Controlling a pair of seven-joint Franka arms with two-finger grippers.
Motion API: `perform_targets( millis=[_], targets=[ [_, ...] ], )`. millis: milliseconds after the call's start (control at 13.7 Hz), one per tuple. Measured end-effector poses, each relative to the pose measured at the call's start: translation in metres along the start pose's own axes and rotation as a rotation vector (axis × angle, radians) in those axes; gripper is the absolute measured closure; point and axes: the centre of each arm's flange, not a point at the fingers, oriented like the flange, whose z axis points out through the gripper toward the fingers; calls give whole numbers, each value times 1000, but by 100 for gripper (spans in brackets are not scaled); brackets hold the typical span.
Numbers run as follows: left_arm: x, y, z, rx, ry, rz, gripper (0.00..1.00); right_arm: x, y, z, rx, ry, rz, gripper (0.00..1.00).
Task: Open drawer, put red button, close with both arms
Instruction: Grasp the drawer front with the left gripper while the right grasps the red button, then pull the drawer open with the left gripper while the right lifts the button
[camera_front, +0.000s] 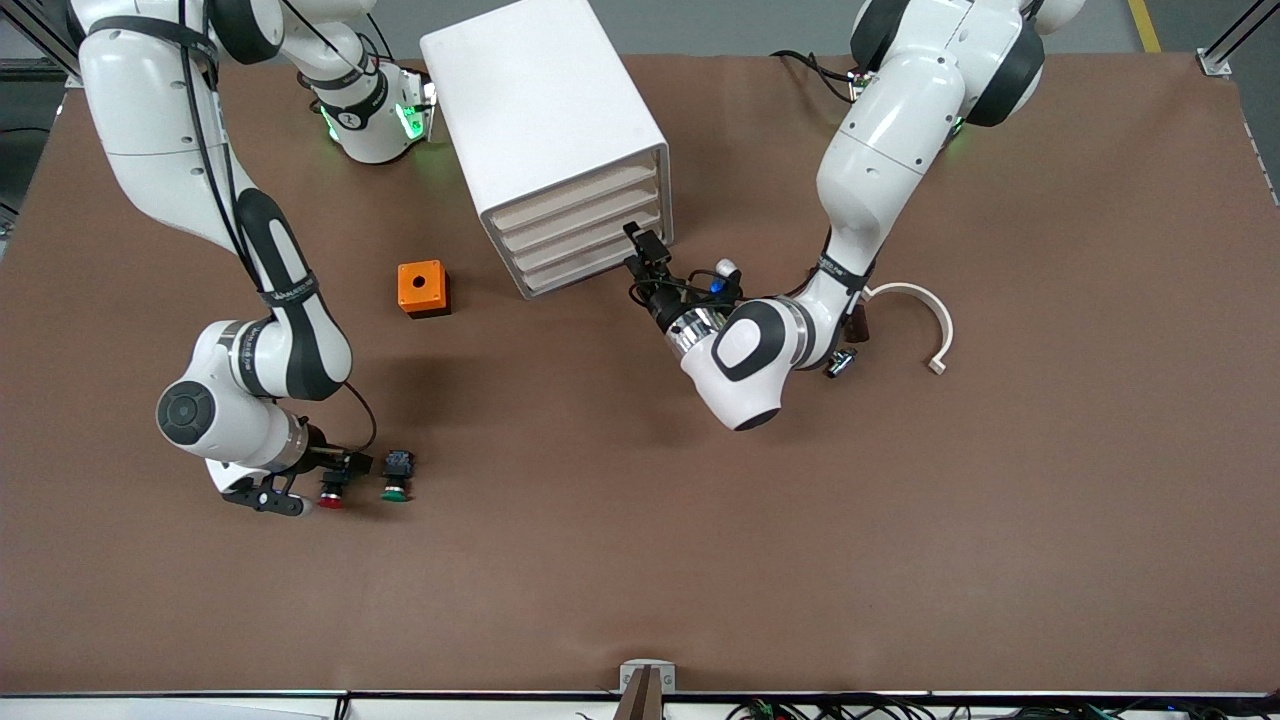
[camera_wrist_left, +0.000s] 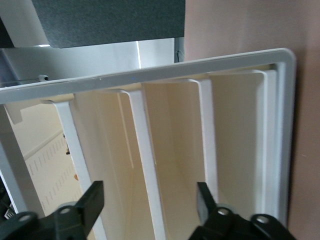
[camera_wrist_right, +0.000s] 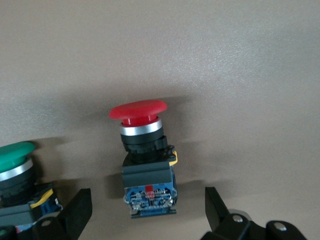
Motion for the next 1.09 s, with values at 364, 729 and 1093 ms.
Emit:
perform_targets(
  millis=[364, 729, 1093],
  targets=[
    [-4, -4, 19, 25, 34, -25, 53, 6, -3, -1, 0, 11, -5, 6],
    [-3, 2, 38, 38, 63, -61, 57, 10, -4, -3, -21, 24, -31, 36],
    [-2, 5, 59, 47, 95, -103, 62, 11, -5, -5, -23, 24, -29, 59]
  ],
)
